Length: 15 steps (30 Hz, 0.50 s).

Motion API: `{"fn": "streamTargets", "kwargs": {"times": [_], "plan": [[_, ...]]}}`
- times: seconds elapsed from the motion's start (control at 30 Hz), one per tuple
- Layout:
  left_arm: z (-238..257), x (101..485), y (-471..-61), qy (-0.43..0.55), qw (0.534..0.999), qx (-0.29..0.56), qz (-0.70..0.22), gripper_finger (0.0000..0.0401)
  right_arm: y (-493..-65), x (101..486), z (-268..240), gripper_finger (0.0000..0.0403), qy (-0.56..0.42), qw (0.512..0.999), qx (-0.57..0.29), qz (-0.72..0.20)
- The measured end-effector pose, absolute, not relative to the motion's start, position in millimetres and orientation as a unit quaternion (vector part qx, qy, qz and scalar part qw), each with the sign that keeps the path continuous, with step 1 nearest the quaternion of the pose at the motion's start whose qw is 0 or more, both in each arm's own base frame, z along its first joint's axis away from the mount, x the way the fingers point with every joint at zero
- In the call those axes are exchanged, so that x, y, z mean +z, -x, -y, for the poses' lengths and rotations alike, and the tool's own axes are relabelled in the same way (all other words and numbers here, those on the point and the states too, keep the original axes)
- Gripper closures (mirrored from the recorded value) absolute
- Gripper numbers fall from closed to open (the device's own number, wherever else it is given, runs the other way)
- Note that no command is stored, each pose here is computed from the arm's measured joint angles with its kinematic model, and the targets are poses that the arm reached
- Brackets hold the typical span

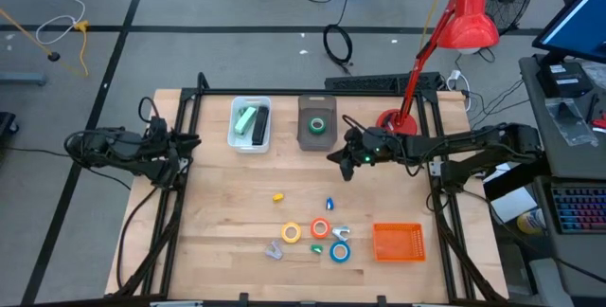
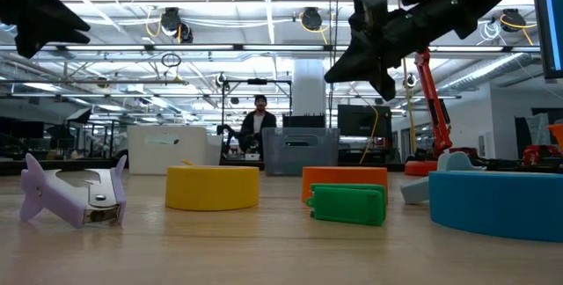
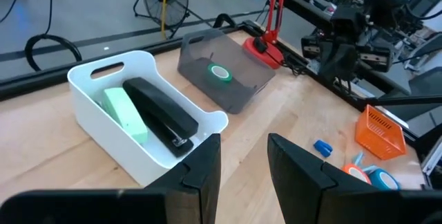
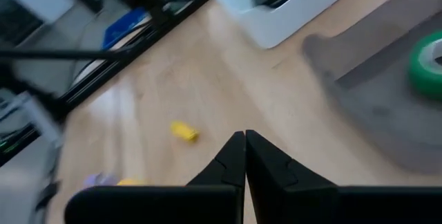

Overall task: Pick and place Stapler, Stapler remover, tape
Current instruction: Put the small blue stapler into the white bin

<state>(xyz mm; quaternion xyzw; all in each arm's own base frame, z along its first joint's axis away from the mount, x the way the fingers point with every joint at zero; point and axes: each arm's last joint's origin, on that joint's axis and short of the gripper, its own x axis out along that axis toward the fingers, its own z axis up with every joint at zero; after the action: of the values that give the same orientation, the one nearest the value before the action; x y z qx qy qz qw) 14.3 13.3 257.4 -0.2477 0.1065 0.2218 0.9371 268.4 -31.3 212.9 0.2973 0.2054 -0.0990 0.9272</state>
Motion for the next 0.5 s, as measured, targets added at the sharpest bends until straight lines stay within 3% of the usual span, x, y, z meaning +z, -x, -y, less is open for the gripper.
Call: {"fn": "streamTargets", "kwargs": {"times": [0.27,0.5], "plan": [[-13,258,-14,0.249,0.937,0.222,-0.105,0.0279,-269,213,12,0.0389,-0.295,0.926,0.009,-0.236],[-13,258,-14,0.249,0.937,0.222,-0.105,0.0279,-265,206,-11,0.0316,-0.297,0.908,0.044,-0.291]]}}
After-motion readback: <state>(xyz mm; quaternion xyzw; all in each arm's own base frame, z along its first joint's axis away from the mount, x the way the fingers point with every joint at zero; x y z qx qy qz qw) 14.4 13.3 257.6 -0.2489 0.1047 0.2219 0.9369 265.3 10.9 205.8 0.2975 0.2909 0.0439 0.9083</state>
